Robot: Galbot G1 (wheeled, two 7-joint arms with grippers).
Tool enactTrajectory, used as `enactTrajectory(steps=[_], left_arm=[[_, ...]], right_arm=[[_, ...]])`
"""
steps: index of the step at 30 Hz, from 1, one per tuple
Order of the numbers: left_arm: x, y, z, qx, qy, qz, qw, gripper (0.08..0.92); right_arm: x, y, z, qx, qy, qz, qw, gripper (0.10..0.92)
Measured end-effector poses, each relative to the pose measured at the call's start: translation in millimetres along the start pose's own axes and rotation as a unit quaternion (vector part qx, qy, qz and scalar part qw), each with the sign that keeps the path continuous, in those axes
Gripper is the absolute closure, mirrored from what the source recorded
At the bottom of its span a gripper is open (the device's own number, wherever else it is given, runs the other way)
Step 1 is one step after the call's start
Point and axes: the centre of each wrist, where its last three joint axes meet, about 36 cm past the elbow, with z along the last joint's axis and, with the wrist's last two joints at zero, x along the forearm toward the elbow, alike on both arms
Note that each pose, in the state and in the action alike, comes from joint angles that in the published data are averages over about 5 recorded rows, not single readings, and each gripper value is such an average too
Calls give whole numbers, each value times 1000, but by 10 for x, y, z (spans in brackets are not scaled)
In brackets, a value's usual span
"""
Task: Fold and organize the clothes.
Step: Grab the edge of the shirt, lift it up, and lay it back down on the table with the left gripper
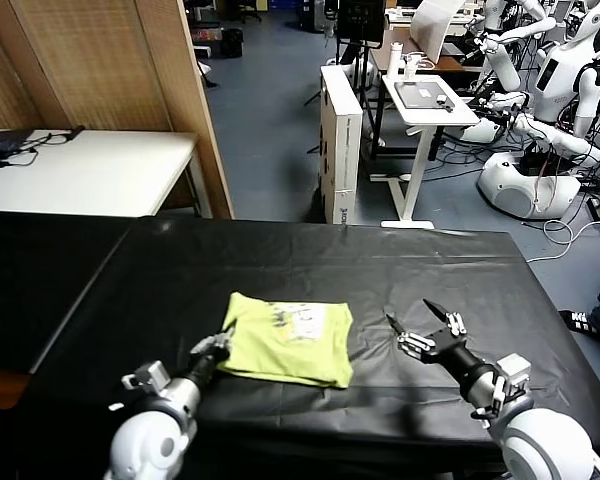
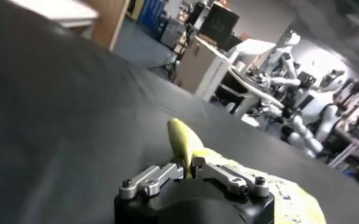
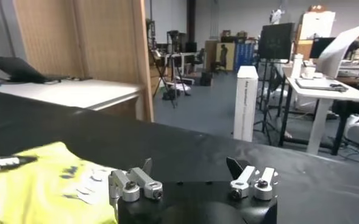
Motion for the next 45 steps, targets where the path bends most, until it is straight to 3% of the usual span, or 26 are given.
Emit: enactTrajectory(steps=[15, 20, 24, 30, 39, 45], left_arm=[[533, 825, -1280, -129, -21, -55, 990, 796], [713, 735, -1771, -160, -32, -66, 984, 796], [798, 465, -1931, -169, -35, -55, 983, 796], [710, 58, -1564, -165, -18, -22, 986, 796], [261, -507, -517, -80, 54, 40, 995, 796], [59, -772, -231, -42, 78, 62, 994, 796]], right_arm=[[-157, -30, 110, -7, 4, 10, 1000, 115], [-185, 8, 176, -11, 9, 9, 1000, 115], [-187, 33, 224, -12, 14, 8, 1000, 115], [-145, 55, 244, -10, 19, 10, 1000, 115], [-105, 147, 311, -11, 30, 5, 999, 115], [-150, 206, 353, -2, 37, -9, 999, 115]])
